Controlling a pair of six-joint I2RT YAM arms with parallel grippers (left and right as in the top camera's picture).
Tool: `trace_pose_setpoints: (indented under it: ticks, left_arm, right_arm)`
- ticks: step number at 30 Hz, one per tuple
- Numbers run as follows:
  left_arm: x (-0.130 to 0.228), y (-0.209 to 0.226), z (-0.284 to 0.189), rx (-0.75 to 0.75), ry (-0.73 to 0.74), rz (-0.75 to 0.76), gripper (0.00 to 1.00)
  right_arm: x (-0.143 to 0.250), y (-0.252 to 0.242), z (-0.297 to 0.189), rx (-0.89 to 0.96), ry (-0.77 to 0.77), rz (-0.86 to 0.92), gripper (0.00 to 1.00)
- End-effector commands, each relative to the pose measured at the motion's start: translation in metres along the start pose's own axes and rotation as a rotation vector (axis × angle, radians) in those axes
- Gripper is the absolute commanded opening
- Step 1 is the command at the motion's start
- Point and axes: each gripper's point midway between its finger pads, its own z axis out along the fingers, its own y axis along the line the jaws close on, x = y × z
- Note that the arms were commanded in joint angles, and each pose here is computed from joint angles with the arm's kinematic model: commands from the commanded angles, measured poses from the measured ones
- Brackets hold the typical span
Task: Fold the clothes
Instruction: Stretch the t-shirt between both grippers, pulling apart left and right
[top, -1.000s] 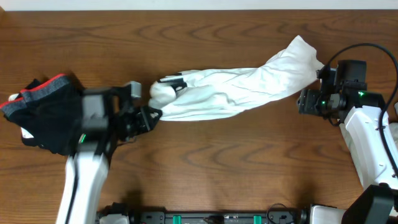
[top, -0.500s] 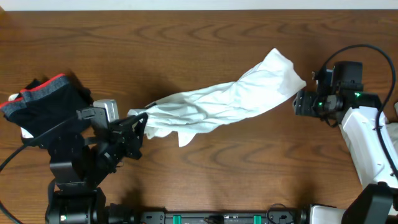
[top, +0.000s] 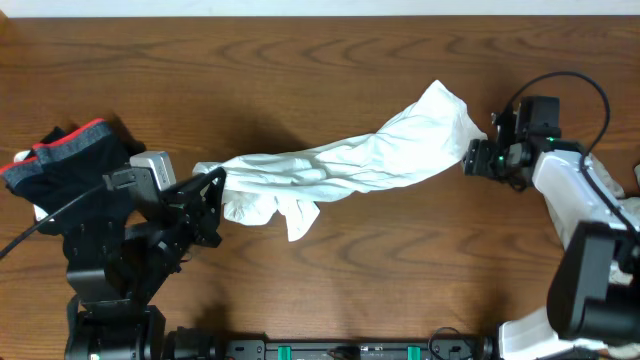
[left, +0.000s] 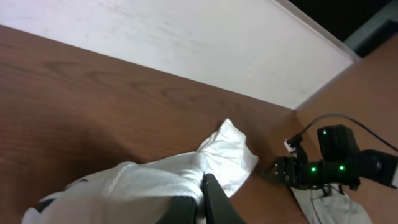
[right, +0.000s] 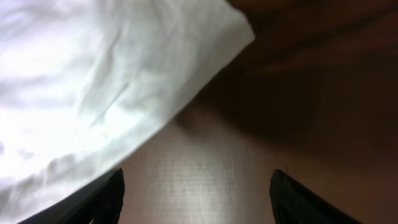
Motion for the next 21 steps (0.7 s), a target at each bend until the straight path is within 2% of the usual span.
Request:
trace_pose_setpoints:
  ticks: [1,5,10,14,16,17,18,19,21]
  left_arm:
    - [-0.011,0.000,-0.005,-0.028,-0.038,0.006,0.06]
    - [-0.012,0.002,-0.004,-0.036,-0.037,0.004,0.06]
    - [-0.008,0.005,-0.002,-0.047,-0.020,-0.007,0.06]
    - [-0.006,0.009,0.002,-0.054,-0.003,-0.016,0.06]
    - [-0.005,0.010,0.004,-0.058,0.005,-0.021,0.06]
    - [-0.005,0.012,0.005,-0.060,0.010,-0.024,0.06]
    - [-0.004,0.013,0.007,-0.062,0.015,-0.027,0.06]
    - [-0.003,0.014,0.007,-0.065,0.020,-0.030,0.06]
    - [-0.002,0.015,0.009,-0.067,0.025,-0.031,0.06]
  right_arm:
    - [0.002,0.009,0.022,-0.049,0.016,0.056,0.73]
    - [-0.004,0.023,0.044,-0.142,0.001,0.075,0.73]
    - [-0.010,0.030,0.065,-0.164,-0.021,0.100,0.73]
    - [-0.014,0.040,0.074,-0.179,-0.047,0.080,0.69]
    - [-0.014,0.045,0.078,-0.185,-0.048,0.071,0.52]
    - [-0.012,0.046,0.079,-0.181,-0.045,0.067,0.35]
    - [-0.011,0.045,0.080,-0.164,-0.043,0.066,0.12]
    - [-0.010,0.042,0.081,-0.146,-0.041,0.068,0.01]
    - [-0.010,0.038,0.080,-0.127,-0.036,0.090,0.01]
